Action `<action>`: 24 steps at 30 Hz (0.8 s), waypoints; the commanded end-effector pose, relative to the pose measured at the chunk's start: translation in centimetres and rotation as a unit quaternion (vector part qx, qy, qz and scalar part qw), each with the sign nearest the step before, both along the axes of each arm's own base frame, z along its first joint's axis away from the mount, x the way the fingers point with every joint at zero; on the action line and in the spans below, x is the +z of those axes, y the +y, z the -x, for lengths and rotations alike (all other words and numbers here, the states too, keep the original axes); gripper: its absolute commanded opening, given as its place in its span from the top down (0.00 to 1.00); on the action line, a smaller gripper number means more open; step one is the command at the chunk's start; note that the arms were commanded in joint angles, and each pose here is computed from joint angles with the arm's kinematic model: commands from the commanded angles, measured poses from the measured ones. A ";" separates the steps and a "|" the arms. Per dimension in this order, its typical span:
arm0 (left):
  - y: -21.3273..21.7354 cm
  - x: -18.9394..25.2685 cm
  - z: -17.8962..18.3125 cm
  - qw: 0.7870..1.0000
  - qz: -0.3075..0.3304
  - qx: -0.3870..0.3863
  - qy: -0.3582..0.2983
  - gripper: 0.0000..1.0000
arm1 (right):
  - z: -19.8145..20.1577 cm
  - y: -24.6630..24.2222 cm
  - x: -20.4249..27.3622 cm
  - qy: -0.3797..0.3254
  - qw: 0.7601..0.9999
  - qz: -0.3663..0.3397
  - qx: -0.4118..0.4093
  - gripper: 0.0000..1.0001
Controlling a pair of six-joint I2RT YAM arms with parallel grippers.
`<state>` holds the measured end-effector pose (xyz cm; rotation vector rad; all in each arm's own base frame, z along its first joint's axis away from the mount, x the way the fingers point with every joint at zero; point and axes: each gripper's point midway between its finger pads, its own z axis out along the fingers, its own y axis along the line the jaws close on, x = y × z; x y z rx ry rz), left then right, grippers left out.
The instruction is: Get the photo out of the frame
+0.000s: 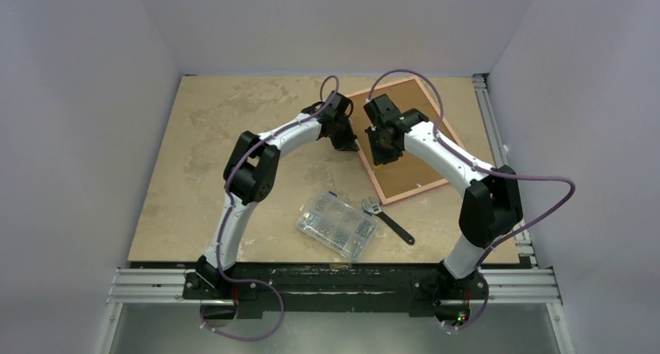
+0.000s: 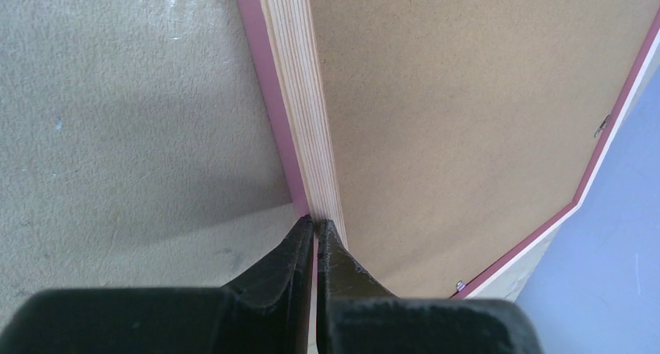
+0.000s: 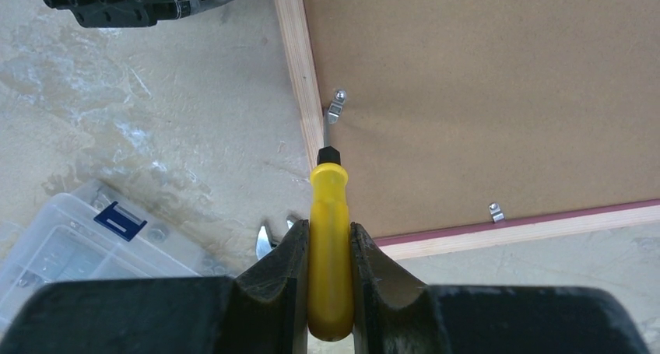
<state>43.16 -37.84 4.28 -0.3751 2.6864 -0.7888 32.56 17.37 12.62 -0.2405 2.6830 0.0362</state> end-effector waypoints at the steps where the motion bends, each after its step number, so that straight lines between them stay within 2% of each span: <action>1: -0.2 -0.7 -0.1 1.000 -0.002 0.003 -0.005 1.00 | 2.2 -0.6 -0.1 0.049 0.998 0.026 0.011 1.00; 8: 0.1 -0.6 -0.3 1.000 -0.005 0.007 -0.005 1.00 | 3.2 -2.0 0.1 0.052 0.997 0.060 -0.005 1.00; 19: -0.3 -0.2 -0.4 1.000 0.012 -0.025 0.007 1.00 | 3.0 -4.6 4.9 -0.037 0.992 0.108 -0.056 1.00; 24: -1.1 1.6 0.2 0.997 0.045 -0.055 -0.002 0.79 | 3.1 -2.7 6.3 -0.086 0.995 0.011 -0.042 1.00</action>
